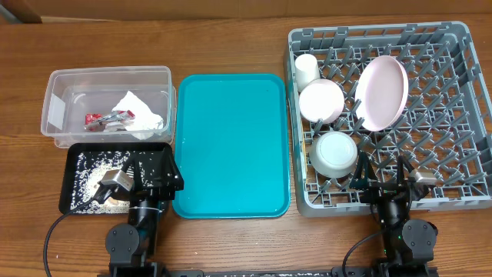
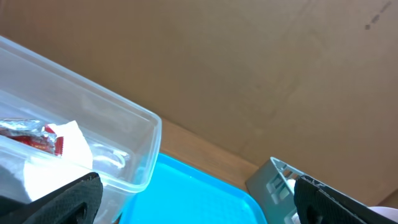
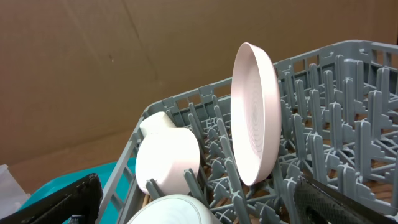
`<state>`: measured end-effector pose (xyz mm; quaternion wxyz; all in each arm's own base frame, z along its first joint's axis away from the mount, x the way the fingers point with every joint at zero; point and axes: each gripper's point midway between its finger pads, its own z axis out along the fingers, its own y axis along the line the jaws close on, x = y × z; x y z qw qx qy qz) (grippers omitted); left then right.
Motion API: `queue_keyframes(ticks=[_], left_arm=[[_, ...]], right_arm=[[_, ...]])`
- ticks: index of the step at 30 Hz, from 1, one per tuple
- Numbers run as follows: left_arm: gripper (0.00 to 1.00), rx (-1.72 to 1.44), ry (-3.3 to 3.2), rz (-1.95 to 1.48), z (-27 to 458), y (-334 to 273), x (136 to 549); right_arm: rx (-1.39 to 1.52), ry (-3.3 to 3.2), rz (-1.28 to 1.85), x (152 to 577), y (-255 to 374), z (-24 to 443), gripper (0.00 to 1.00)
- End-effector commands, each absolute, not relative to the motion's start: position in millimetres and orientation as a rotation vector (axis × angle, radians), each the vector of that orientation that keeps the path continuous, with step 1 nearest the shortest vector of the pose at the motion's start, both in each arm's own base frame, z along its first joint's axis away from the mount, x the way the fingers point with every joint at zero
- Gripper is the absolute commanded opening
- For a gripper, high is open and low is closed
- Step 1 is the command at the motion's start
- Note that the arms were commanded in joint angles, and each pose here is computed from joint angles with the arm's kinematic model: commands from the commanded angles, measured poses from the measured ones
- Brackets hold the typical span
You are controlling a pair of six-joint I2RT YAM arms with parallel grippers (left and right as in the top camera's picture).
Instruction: Sort waste into correct bins and load items into the dishwasher
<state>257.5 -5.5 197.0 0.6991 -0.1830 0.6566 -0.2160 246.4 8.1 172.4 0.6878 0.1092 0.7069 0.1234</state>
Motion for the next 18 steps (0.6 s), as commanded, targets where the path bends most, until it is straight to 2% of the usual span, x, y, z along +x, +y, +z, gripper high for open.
queue_keyframes(ticks=[1,18], left_arm=[[1.0,-0.406,1.46,-0.415,194,2,256],[1.0,-0.222,1.636,-0.187,156,2,246]], right_arm=[[0.242,1.579,0.281,246,9,171,1.0],[0.242,1.579,0.281,246,9,171,1.0]])
